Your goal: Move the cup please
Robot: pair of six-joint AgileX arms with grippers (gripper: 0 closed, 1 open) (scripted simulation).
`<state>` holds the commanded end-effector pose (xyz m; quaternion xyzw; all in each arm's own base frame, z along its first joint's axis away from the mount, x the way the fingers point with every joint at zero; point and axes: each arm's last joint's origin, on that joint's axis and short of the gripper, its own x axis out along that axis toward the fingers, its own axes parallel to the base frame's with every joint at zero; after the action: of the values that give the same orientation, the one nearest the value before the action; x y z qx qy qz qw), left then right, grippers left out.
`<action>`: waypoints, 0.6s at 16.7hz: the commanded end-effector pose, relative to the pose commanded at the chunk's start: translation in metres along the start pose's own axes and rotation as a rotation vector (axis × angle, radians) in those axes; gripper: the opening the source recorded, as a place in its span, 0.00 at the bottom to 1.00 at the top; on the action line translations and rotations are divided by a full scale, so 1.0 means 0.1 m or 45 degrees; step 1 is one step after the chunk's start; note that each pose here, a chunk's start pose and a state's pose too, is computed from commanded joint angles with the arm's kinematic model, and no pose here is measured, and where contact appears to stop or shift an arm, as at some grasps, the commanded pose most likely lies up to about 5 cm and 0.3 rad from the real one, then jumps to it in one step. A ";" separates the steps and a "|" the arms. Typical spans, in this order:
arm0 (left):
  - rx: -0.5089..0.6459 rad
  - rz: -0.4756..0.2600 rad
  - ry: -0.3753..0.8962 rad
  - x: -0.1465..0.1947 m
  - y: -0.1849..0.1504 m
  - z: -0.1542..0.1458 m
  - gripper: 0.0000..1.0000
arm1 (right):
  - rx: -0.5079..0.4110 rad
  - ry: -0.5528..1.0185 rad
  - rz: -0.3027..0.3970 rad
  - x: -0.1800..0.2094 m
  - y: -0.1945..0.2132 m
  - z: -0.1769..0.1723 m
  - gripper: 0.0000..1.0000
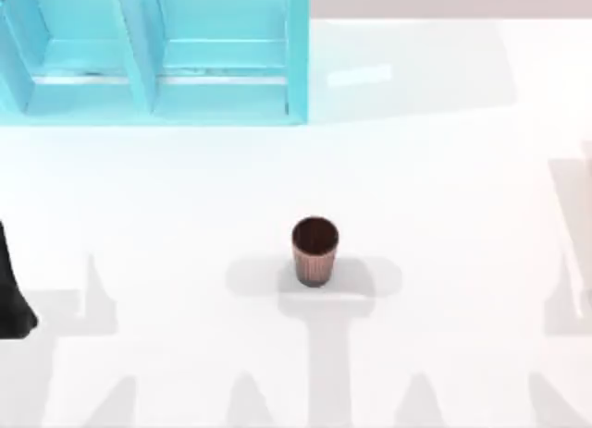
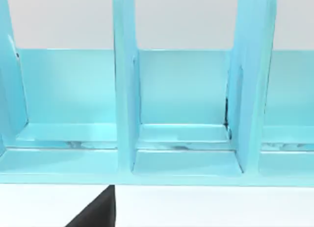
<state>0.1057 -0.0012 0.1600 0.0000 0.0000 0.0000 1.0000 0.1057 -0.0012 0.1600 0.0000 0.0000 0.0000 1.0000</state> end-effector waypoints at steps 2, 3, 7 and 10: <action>0.000 0.000 0.000 0.00 0.00 0.00 1.00 | 0.000 0.000 0.000 0.00 0.00 0.00 1.00; -0.007 0.001 0.010 0.00 0.00 0.02 1.00 | 0.000 0.000 0.000 0.00 0.00 0.00 1.00; -0.099 0.017 0.149 0.03 0.00 0.26 1.00 | 0.000 0.000 0.000 0.00 0.00 0.00 1.00; -0.213 0.050 0.351 0.15 -0.02 0.60 1.00 | 0.000 0.000 0.000 0.00 0.00 0.00 1.00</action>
<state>0.1207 -0.0029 0.2197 -0.0834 0.1371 0.0195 0.9868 0.1057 -0.0012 0.1600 0.0000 0.0000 0.0000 1.0000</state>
